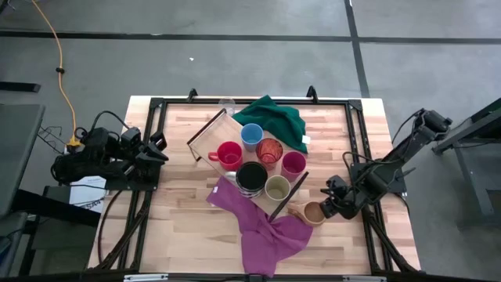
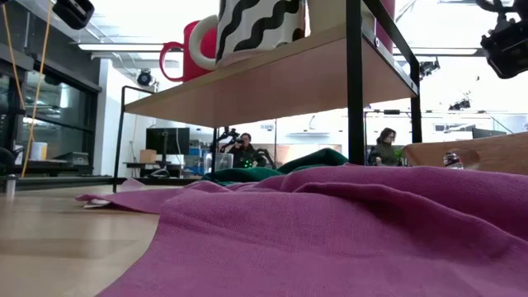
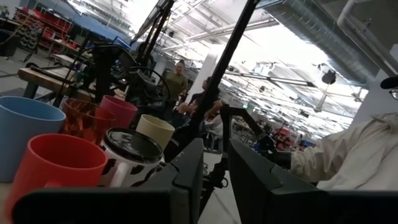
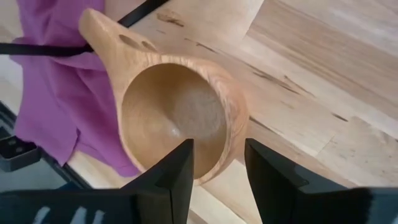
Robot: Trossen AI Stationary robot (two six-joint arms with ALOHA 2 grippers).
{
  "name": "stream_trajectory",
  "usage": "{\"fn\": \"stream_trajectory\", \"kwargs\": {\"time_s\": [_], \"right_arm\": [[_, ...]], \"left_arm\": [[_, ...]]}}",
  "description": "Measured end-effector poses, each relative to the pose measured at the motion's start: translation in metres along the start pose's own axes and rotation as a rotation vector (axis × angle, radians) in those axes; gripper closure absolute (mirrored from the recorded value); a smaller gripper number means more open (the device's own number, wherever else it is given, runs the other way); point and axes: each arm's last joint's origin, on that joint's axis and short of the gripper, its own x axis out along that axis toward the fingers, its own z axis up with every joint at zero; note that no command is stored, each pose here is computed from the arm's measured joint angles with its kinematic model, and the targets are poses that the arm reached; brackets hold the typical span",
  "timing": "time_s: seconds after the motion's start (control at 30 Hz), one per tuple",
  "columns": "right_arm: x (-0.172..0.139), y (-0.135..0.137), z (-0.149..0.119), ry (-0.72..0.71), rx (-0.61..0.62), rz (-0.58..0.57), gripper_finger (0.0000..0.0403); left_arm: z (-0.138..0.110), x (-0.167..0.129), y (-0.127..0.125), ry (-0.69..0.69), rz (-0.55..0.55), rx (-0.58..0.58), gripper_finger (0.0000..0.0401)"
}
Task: Stack small to large cups/mugs on shelf
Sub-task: Put the brown mug on the shelf
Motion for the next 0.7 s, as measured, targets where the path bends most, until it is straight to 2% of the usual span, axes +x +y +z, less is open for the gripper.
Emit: {"fn": "stream_trajectory", "kwargs": {"time_s": [0.3, 0.47, 0.7], "right_arm": [[0.018, 0.002, 0.000, 0.013, -0.014, -0.093, 0.0267], [0.025, 0.004, -0.001, 0.011, -0.014, -0.104, 0.0268], [0.030, 0.004, -0.002, 0.007, -0.012, -0.123, 0.0294]], "left_arm": [[0.000, 0.000, 0.000, 0.006, -0.009, 0.000, 0.0336], [0.000, 0.000, 0.000, 0.012, -0.017, -0.001, 0.0336], [-0.001, 0.000, -0.001, 0.018, -0.025, 0.000, 0.0336]]}}
